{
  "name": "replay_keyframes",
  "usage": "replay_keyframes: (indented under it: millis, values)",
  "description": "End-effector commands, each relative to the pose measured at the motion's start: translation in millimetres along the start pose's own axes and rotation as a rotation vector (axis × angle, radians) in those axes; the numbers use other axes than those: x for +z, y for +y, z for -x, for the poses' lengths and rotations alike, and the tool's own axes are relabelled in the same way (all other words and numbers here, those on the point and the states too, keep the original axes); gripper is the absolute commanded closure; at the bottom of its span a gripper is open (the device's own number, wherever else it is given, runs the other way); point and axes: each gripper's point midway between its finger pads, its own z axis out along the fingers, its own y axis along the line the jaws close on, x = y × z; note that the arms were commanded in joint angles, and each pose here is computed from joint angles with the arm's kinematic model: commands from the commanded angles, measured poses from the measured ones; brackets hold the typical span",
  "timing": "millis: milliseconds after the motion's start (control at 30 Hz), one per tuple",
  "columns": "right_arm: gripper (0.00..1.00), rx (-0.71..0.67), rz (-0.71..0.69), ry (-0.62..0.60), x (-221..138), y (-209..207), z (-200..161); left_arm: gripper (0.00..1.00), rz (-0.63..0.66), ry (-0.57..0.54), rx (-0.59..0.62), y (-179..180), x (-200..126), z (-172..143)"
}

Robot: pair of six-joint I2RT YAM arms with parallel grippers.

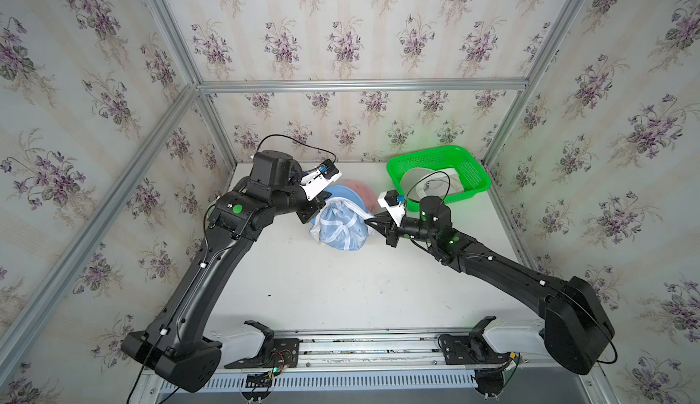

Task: Turn the baseball cap inside out
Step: Turn over the baseball cap.

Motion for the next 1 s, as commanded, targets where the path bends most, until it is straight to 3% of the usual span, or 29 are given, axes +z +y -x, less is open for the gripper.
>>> replay_keyframes:
  millis: [0,167,333,433,567,600,667,767,867,967]
  values:
    - [1.0,0.141,-0.298,-0.121,-1.1,-47.6,26.3,1.0,0.328,-0.036,-0.066,61.8,-14.3,15.8]
    - [1.0,0.175,-0.578,-0.131,15.4,-71.7,41.8,1.0,0.388,-0.101,-0.109,69.8,-24.9,25.9]
    - [1.0,0.267,-0.997,-0.139,14.2,-96.3,40.4,1.0,0.43,-0.124,-0.143,73.1,-32.5,30.4]
    - [1.0,0.332,-1.063,-0.157,18.4,-96.9,38.1,1.0,0.447,-0.117,-0.163,75.1,-34.3,29.0]
    - [1.0,0.342,-0.953,-0.18,33.5,-87.4,45.5,1.0,0.473,-0.101,-0.182,79.7,-38.0,27.8]
    - [0.95,0.323,-0.892,-0.195,36.6,-80.5,50.8,1.0,0.473,-0.095,-0.176,79.8,-39.3,28.0]
    - [0.7,0.238,-0.719,-0.236,36.5,-57.0,63.3,1.0,0.465,-0.085,-0.155,78.4,-43.2,29.4]
    - [0.41,0.085,-0.512,-0.26,24.4,-24.1,73.1,1.0,0.359,-0.089,-0.12,62.2,-45.9,33.8]
    - [0.31,-0.043,-0.331,-0.205,13.6,1.6,69.9,1.0,0.182,-0.12,-0.078,31.6,-44.3,40.0]
    - [0.29,-0.071,-0.318,-0.183,-10.5,-3.3,67.3,1.0,0.083,-0.131,-0.069,15.0,-44.7,40.3]
